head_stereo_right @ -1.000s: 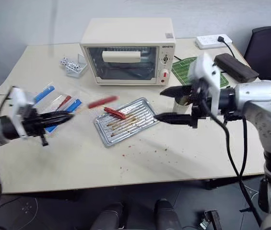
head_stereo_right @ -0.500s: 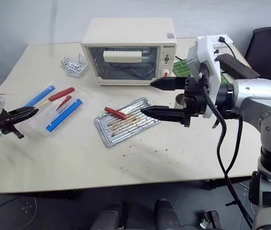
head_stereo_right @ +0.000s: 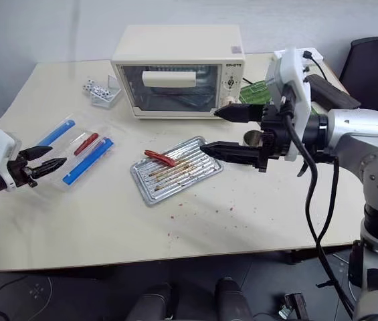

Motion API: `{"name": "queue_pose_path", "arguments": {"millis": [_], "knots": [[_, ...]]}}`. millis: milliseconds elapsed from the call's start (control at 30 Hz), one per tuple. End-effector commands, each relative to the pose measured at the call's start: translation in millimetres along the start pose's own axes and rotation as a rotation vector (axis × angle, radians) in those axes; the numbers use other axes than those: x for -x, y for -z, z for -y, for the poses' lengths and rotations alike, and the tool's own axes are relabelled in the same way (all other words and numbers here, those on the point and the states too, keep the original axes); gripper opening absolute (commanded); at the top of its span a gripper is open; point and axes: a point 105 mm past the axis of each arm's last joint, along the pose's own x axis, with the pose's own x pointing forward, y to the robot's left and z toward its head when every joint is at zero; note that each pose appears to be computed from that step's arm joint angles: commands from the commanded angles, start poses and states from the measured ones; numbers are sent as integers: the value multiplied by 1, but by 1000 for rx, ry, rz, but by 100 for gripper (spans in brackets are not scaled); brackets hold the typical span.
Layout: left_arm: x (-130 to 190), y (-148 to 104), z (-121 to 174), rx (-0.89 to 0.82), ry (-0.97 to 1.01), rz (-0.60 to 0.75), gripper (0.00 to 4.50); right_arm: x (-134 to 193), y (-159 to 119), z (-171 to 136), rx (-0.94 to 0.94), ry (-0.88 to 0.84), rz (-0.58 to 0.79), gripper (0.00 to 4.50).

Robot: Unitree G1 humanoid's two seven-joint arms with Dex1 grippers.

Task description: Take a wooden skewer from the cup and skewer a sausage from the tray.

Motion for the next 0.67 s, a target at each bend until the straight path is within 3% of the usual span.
{"name": "queue_pose_path", "arguments": {"millis": [33,67,300,500,667], "knots": [[20,-33,-2,5,-60,109,381,9,0,2,30,40,-11,450],[26,-40,4,23,-52,132,412,13,3,2,23,48,-18,450],[71,-57,39,168,-30,159,412,42,17,5,-22,128,-63,450],[120,-33,40,276,-165,89,412,76,40,13,-83,257,-116,450],[130,-20,36,263,-217,44,412,83,41,16,-89,274,-115,450]]}}
